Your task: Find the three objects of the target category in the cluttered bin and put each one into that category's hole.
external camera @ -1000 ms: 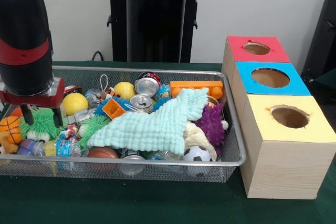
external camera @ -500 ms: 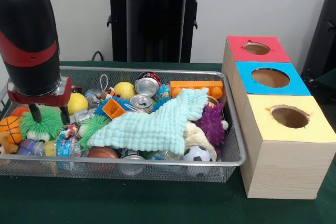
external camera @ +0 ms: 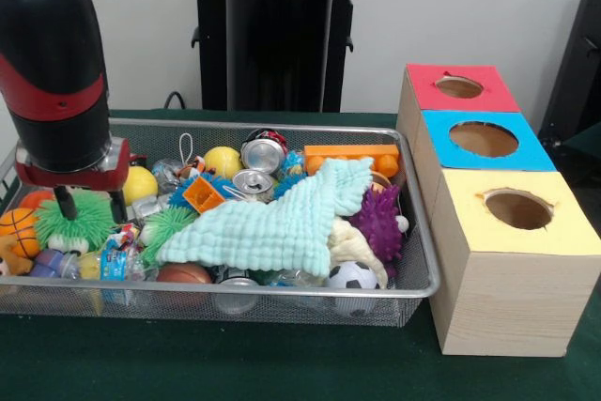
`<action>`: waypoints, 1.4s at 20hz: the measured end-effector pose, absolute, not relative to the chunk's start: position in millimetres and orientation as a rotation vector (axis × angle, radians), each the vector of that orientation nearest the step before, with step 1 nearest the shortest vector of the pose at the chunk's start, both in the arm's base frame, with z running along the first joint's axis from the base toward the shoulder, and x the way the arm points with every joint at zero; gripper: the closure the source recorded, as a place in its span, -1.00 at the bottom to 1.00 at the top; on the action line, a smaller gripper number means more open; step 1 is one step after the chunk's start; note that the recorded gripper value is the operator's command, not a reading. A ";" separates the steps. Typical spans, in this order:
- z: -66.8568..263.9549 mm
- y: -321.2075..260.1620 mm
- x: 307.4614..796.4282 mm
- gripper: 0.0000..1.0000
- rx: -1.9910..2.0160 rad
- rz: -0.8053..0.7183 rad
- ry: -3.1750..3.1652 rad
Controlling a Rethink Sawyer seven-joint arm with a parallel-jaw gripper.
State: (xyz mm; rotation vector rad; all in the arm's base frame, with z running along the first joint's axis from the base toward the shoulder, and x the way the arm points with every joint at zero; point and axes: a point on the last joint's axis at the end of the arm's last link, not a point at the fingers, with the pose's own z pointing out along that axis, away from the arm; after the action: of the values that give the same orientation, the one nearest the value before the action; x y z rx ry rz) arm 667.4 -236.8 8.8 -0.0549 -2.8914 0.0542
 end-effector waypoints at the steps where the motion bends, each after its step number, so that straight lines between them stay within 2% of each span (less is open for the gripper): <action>1: 8.8 -236.3 667.8 -1.00 -0.054 0.053 -2.892; 28: 9.1 -217.6 680.9 -1.00 -0.019 0.008 -2.919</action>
State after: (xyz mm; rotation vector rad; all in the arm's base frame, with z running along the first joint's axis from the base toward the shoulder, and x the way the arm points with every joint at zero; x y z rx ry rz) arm 680.9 -217.6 9.1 -0.0189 -2.9186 0.0077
